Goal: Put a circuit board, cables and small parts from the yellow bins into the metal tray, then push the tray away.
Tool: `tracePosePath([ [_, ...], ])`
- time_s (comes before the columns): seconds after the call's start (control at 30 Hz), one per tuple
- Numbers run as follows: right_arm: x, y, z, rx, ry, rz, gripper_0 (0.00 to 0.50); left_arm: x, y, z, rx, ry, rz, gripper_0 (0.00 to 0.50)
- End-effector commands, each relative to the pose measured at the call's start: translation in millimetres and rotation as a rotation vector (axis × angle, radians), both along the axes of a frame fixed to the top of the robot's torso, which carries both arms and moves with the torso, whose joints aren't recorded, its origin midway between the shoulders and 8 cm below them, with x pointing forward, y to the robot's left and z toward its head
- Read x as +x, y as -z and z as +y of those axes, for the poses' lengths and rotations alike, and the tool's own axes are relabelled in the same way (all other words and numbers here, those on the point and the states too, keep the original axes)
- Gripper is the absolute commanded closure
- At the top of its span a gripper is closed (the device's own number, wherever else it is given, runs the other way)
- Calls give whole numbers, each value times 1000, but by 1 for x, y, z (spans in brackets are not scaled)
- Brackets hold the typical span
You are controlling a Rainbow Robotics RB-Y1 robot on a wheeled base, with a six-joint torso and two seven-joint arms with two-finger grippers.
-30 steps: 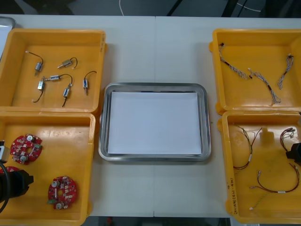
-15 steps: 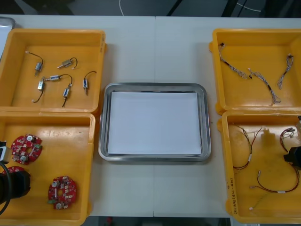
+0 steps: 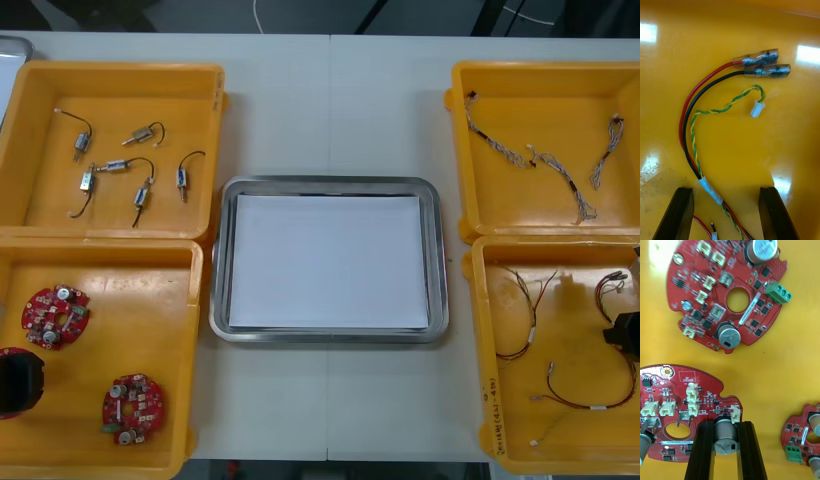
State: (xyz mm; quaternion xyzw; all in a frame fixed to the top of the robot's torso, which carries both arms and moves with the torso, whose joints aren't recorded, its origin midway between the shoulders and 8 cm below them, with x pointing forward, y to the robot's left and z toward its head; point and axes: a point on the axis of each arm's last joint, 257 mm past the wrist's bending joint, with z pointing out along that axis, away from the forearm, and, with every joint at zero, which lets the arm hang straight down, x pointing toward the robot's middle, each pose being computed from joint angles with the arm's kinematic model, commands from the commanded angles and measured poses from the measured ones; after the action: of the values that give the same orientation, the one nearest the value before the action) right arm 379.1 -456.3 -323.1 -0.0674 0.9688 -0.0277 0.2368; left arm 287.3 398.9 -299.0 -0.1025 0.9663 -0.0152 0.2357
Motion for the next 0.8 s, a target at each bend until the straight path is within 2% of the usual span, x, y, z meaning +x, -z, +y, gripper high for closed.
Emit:
tracePosePath([
  [0.03, -9, 15, 12, 3, -39, 16, 0, 16, -38, 5, 93, 109, -37, 500],
  [0.13, -8, 15, 13, 6, -39, 16, 0, 21, -49, 3, 99, 113, -40, 500],
  [0.2, -8, 15, 14, 8, -42, 14, 194, 25, -58, 2, 104, 116, -45, 500],
  [0.23, -8, 15, 15, 13, -41, 13, 422, 27, -63, 2, 109, 116, -47, 500],
  [0.27, -8, 16, 16, 17, -40, 13, 499, 29, -69, 1, 112, 120, -50, 500],
  [0.47, -8, 17, 18, 21, -38, 12, 500, 41, -96, -11, 87, 135, -54, 500],
  [0.57, -6, 15, 17, 22, -38, 2, 500, 46, -107, -15, 96, 150, -50, 500],
  [0.8, 0, -9, 11, 32, -40, -26, 500, 57, -132, -34, 92, 202, -46, 500],
])
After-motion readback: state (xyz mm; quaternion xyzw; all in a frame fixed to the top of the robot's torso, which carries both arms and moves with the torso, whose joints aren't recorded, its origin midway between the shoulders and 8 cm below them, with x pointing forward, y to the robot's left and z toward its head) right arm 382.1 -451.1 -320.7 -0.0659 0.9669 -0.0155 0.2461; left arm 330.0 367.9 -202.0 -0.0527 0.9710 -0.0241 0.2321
